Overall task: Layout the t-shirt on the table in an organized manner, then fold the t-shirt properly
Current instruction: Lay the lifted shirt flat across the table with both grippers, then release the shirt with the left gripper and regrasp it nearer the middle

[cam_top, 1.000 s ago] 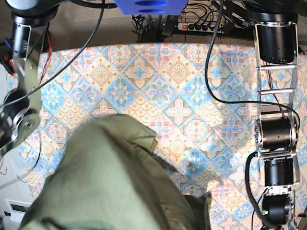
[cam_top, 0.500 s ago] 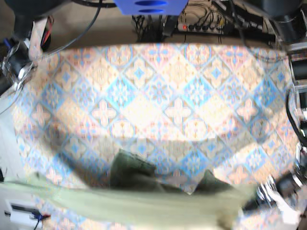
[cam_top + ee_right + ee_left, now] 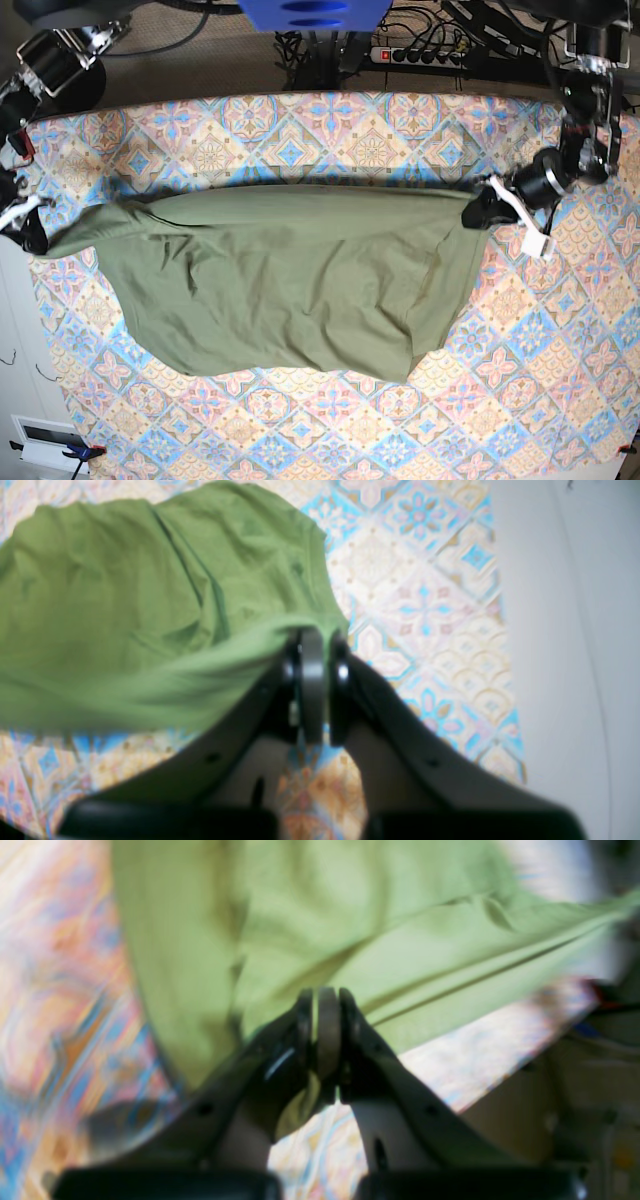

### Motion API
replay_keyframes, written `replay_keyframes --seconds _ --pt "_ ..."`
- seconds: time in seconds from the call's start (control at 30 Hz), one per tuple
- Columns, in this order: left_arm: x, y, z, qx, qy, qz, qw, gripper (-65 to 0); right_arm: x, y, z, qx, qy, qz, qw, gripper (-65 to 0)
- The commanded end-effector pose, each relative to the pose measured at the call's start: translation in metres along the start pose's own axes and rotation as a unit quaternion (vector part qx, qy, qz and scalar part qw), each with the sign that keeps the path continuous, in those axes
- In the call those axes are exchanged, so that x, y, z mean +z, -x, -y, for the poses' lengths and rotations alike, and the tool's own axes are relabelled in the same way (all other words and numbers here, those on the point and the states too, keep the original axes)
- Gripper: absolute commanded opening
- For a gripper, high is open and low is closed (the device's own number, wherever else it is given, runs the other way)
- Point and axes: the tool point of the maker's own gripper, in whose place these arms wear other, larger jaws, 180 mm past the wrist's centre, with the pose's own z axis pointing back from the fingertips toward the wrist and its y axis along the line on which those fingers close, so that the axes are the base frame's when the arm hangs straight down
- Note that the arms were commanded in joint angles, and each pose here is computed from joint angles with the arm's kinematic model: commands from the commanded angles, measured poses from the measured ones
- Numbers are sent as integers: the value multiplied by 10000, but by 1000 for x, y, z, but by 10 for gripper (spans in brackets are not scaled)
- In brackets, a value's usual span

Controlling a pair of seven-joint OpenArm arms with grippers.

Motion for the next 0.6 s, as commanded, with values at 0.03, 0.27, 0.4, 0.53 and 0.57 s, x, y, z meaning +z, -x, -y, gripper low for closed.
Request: replay_keyframes --seconds 0.03,0.27,0.4,0.53,0.57 --pt "-2 10 3 -54 -32 -24 10000 -650 5 -7 3 106 67 74 9999 -645" --pt "3 61 -5 -16 -305 -677 9972 -559 9 10 5 73 107 -184 9997 -645" --pt "8 81 -4 -16 -295 -1293 9912 -378 10 11 6 68 114 -195 9997 -645" --pt "14 76 -12 25 -412 -1265 9911 -241 17 17 13 -2 234 -232 9995 -645" --pt "16 68 -15 59 -464 -1129 9925 -240 17 17 13 -2 234 -232 9995 -645"
